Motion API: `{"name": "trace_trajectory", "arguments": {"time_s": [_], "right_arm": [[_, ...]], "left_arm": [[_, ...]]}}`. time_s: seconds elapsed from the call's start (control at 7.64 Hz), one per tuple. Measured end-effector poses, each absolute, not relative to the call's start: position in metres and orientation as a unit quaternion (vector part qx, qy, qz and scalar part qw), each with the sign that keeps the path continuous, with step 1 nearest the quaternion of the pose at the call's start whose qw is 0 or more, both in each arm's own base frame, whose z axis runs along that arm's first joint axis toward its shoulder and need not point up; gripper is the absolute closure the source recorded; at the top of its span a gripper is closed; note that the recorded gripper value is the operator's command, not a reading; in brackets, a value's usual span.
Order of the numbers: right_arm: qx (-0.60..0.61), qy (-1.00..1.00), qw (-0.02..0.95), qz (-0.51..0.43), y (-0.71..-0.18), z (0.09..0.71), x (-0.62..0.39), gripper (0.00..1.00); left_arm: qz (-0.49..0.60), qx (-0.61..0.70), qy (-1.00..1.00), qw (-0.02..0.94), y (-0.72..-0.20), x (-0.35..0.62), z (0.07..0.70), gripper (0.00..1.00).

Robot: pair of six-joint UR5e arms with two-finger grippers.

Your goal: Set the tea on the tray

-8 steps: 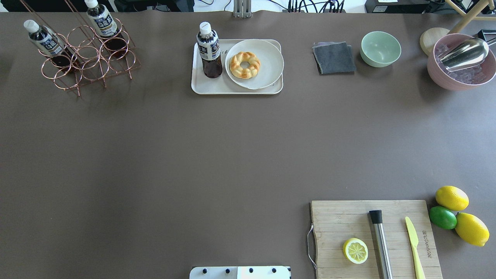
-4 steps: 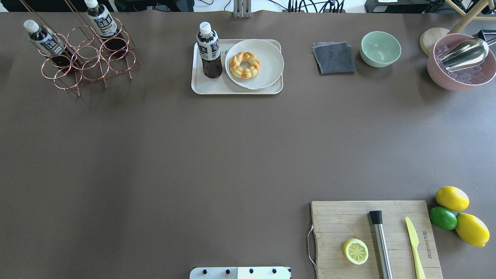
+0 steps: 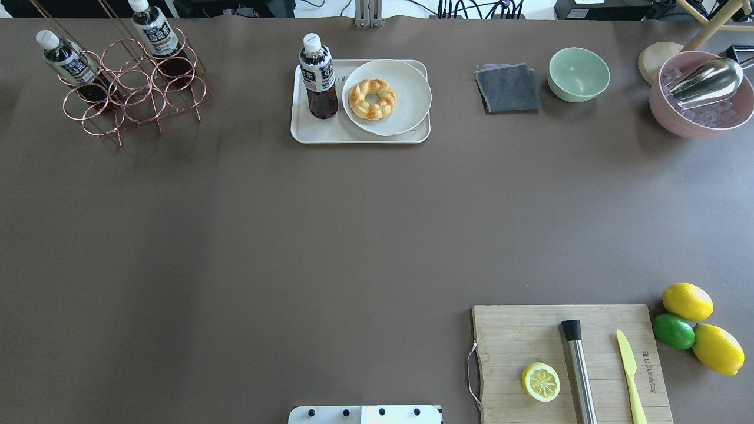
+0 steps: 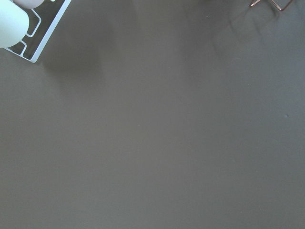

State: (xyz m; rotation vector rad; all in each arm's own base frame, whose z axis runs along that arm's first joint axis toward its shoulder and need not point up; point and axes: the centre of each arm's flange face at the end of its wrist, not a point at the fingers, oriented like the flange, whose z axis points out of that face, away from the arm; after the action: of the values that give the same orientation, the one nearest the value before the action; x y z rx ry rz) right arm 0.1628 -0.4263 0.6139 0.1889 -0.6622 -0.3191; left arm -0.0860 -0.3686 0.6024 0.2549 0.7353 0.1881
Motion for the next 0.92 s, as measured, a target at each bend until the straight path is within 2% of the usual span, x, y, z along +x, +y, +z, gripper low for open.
{"name": "trace_trajectory", "arguments": {"time_s": [0.92], "right_arm": [[0.097, -0.324, 0.927, -0.161, -0.4323, 0.6060, 0.1585, 0.00]], "left_arm": [[0.089, 0.123, 0.356, 0.922, -0.3687, -0.0864, 0.6024, 0.02]]}}
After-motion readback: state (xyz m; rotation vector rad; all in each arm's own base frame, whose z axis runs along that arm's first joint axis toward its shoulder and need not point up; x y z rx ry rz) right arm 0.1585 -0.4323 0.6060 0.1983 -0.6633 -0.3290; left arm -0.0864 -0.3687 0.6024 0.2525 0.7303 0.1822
